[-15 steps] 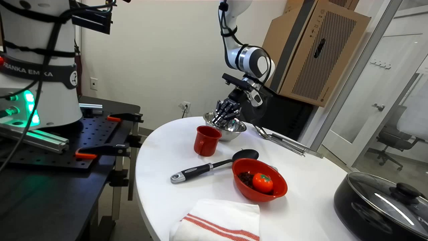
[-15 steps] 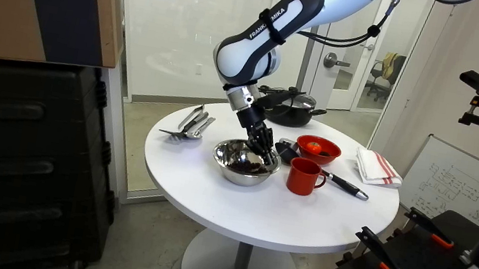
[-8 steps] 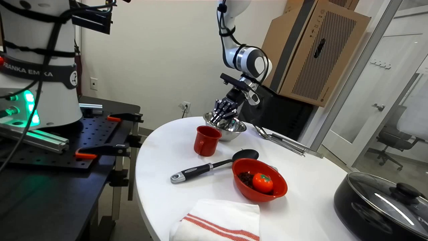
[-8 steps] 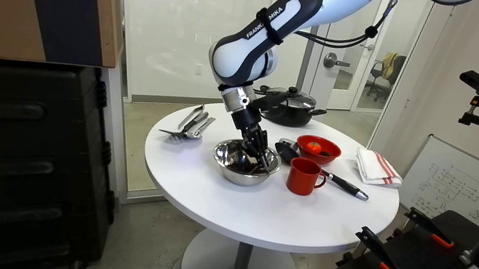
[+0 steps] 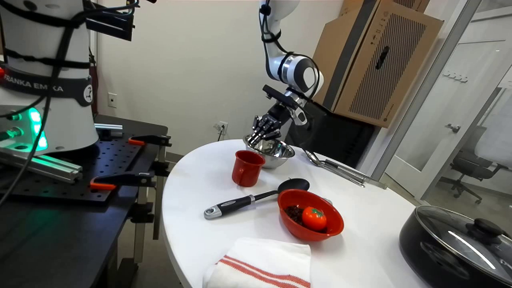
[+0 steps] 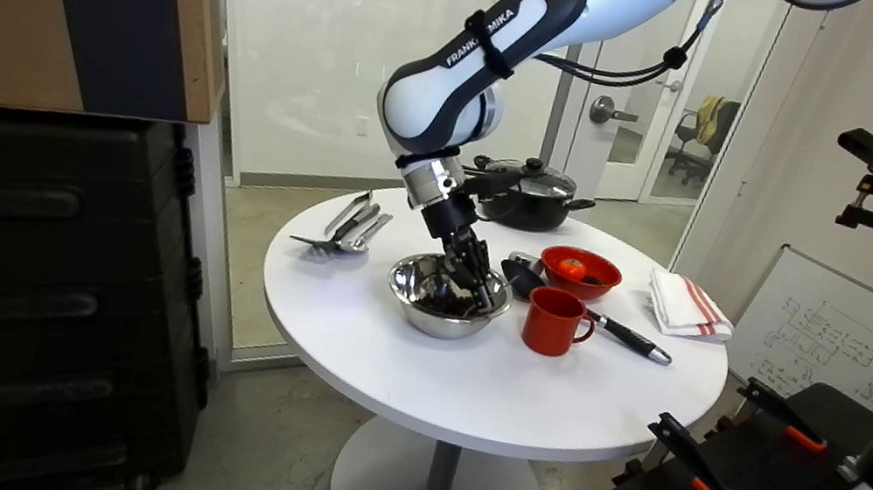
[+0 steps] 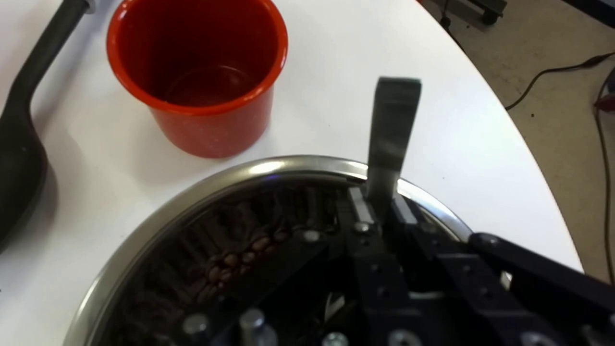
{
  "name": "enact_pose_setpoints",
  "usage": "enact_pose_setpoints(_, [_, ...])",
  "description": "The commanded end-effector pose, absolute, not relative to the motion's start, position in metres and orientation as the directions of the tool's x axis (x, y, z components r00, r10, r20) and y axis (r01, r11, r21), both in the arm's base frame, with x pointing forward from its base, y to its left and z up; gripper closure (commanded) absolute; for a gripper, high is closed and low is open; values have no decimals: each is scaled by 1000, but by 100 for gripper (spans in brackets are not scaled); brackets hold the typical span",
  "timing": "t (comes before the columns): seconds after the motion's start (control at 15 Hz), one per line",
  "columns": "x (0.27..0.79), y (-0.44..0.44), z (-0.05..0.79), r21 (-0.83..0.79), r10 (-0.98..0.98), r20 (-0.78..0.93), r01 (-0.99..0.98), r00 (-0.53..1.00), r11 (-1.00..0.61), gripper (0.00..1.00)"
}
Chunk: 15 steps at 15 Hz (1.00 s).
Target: Use the spoon to mix the contents of the silver bowl
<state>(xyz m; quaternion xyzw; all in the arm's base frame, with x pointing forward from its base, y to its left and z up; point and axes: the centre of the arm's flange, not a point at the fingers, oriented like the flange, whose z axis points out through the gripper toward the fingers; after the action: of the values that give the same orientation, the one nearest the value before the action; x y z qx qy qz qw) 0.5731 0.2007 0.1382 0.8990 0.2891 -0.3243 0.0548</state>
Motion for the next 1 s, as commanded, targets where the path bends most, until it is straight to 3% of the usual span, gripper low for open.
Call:
enact_pose_setpoints(0.0, [577,209,141,-118,512,-575,555,638,-823,97])
enact_pose_setpoints(0.93, [599,192,149,15,476,-485,551,734,-834,97])
